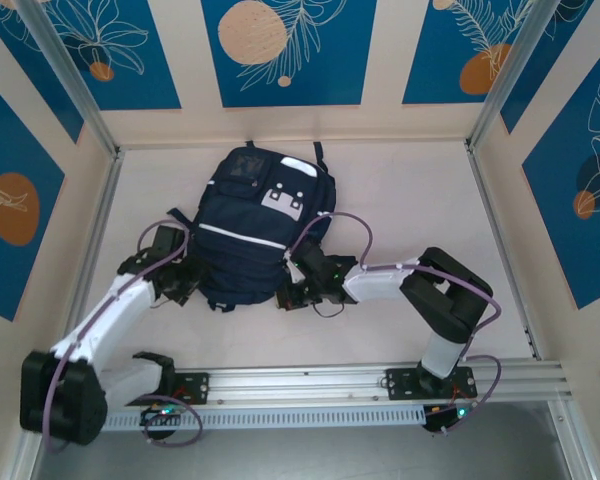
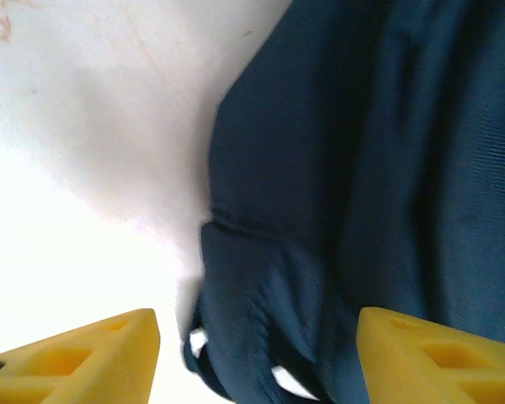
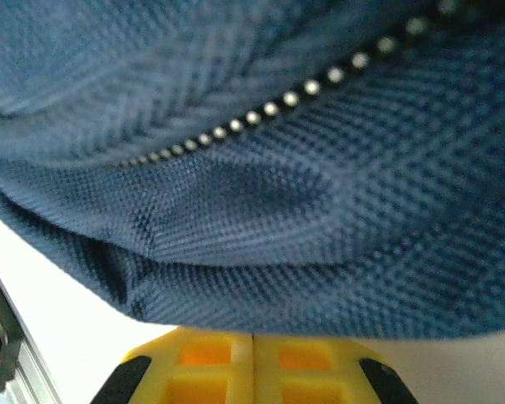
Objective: Pack the student bag
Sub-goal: Zip the student bag at the center of the table.
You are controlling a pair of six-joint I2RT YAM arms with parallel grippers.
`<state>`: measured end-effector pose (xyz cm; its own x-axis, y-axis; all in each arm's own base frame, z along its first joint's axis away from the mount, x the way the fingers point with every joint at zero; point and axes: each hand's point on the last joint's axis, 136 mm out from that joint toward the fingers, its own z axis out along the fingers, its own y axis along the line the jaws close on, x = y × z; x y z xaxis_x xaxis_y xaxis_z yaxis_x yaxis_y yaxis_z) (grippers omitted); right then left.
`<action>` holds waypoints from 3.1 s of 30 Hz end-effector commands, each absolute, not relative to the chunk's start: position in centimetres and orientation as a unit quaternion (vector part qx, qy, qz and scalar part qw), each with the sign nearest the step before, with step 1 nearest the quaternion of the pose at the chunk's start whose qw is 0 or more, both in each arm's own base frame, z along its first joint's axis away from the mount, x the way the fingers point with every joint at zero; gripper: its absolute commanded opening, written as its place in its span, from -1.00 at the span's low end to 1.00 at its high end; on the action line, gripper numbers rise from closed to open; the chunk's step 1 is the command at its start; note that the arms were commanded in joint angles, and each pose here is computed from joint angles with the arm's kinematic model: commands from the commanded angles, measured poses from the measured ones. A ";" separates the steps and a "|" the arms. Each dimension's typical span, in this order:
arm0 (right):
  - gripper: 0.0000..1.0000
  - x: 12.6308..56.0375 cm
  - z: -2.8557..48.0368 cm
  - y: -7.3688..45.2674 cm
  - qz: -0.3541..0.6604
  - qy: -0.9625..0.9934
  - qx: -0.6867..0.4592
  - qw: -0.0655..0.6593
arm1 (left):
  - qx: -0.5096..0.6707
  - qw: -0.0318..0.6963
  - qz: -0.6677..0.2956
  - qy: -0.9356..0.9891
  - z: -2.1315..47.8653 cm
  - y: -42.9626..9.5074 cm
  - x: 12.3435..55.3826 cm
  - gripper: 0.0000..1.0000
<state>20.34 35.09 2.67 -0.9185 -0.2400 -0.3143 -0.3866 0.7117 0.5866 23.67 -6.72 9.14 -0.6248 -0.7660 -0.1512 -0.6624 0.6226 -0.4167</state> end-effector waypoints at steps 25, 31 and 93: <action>-1.00 17.8 2.4 36.3 0.365 0.915 -0.163 0.055 | -0.417 0.171 -0.334 0.828 7.6 -21.3 25.6 -0.08; -1.00 17.9 2.3 36.3 0.367 0.914 -0.164 0.054 | -0.402 0.180 -0.358 0.824 8.3 -21.6 25.4 -0.40; 0.08 21.2 6.6 36.9 0.406 0.846 -0.265 0.222 | -0.401 0.205 -0.284 0.847 7.5 -17.6 24.0 -1.00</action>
<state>21.29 35.39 6.01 -0.7751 -0.2470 -0.5816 -0.5971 0.5876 0.5462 24.42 -18.27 7.70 -0.5885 -0.8018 -0.1041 -0.5548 0.4941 -0.6694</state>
